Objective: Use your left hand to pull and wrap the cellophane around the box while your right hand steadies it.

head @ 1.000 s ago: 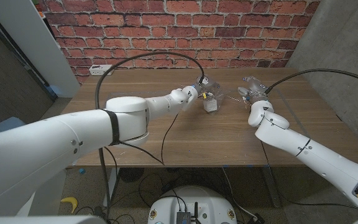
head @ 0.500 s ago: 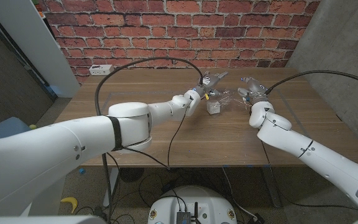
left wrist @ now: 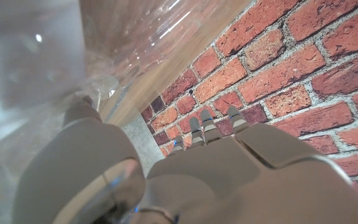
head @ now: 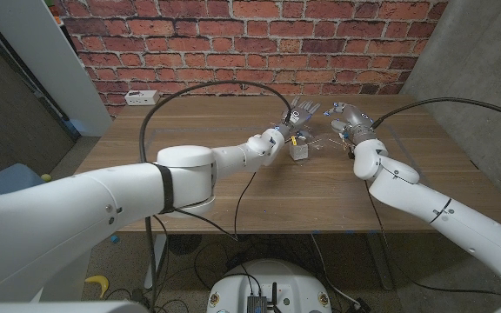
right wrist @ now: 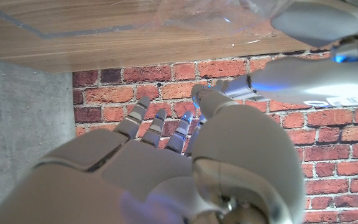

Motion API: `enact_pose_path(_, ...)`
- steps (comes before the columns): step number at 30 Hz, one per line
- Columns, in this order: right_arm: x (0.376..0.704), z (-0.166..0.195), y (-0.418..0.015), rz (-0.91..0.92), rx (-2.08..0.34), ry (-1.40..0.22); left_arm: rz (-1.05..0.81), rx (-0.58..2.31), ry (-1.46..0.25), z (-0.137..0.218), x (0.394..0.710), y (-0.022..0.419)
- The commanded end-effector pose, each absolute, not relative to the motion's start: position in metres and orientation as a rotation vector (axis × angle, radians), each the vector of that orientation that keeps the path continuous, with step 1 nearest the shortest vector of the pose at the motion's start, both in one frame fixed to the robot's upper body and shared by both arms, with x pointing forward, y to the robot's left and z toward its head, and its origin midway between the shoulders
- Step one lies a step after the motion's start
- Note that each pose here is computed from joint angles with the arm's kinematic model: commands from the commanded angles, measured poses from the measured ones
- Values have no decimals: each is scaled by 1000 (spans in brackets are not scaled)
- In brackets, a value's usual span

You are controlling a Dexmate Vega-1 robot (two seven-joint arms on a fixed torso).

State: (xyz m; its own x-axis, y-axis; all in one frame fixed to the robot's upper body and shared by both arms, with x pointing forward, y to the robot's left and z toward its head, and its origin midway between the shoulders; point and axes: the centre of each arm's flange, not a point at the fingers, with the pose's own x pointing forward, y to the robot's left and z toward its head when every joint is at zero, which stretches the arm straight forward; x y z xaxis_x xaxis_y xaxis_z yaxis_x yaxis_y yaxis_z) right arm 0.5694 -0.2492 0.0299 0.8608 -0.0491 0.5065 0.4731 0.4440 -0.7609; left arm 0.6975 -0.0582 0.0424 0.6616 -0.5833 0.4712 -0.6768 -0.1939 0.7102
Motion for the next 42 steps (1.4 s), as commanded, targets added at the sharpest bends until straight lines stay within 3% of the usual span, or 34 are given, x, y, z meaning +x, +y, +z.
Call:
enact_pose_path(1, 569, 52, -235, -146, -1193, -232, 74, 1987, -898, 39, 701, -67)
enact_pose_path(10, 596, 56, -233, -43, -1250, 19, 110, 1949, -947, 39, 698, -65)
enact_pose_path(42, 646, 51, -206, -3, -1555, 268, 142, 1952, -971, 50, 697, -63)
